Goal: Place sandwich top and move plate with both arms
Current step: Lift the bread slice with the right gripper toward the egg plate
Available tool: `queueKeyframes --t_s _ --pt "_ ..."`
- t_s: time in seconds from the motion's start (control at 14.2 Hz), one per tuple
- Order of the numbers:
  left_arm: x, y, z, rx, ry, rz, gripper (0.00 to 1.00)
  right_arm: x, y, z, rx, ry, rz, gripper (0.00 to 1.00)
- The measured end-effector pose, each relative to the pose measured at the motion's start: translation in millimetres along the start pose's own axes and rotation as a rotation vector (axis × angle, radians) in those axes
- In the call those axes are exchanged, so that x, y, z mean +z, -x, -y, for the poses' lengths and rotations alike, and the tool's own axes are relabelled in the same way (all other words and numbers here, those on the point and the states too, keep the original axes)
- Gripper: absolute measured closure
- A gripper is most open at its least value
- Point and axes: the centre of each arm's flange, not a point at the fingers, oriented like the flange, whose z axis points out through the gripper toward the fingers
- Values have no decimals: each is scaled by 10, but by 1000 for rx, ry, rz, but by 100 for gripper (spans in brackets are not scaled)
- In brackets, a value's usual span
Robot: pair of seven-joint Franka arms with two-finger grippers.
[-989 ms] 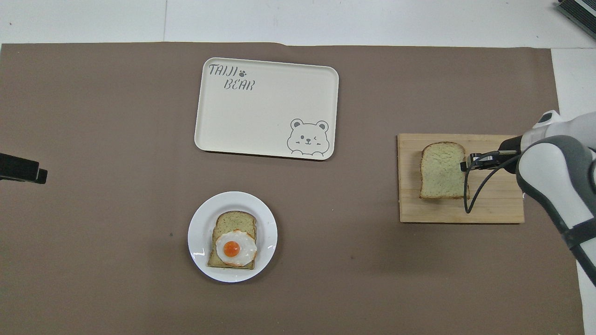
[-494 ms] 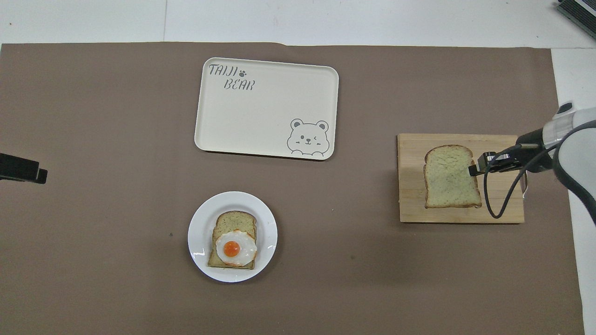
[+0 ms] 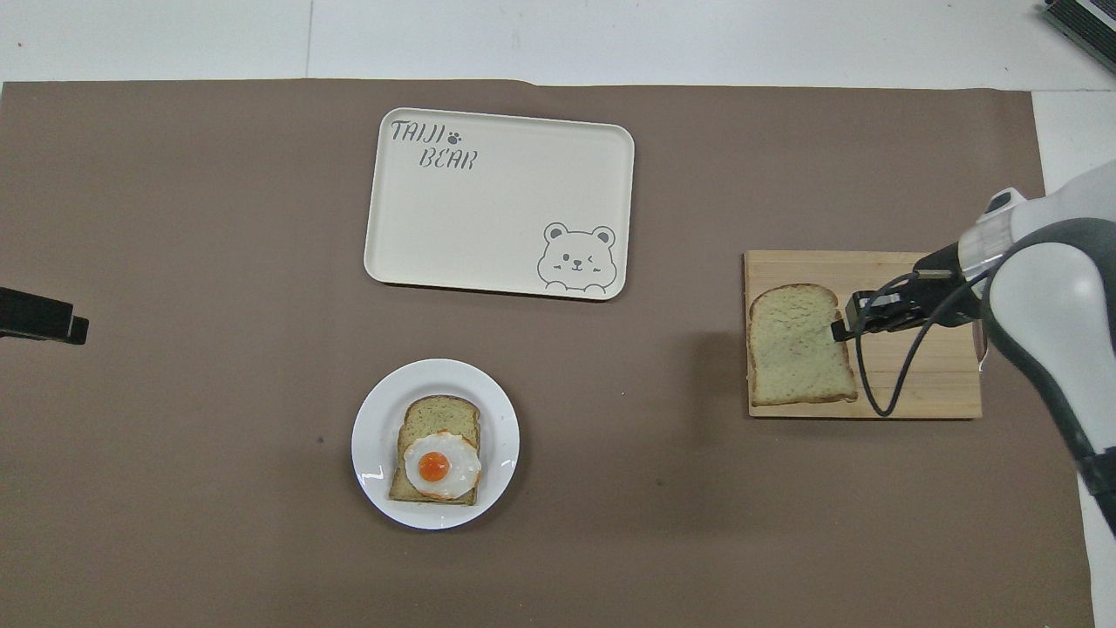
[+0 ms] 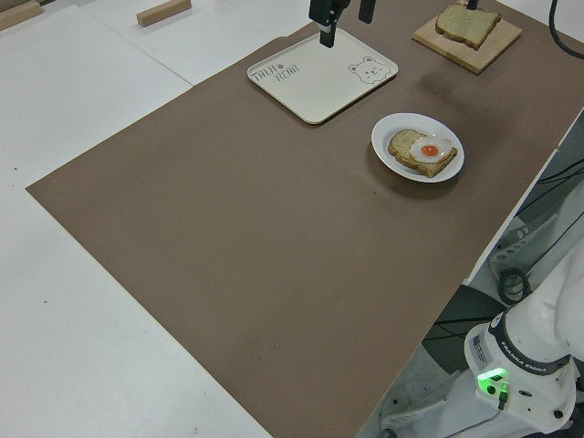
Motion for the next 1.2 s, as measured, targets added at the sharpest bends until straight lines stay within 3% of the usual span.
queueKeyframes --t_s 0.28,0.57,0.85,1.2 --pt "0 0 0 0 0 0 0 254 104 606 27 -30 1 96" --pt "0 0 0 0 0 0 0 839 290 1294 25 -38 -41 96" --pt "8 -8 -137 27 -2 3 0 1310 500 1766 -5 -60 -22 96" --pt "6 -3 -197 37 2 5 0 1921 758 2326 -66 -90 -44 96"
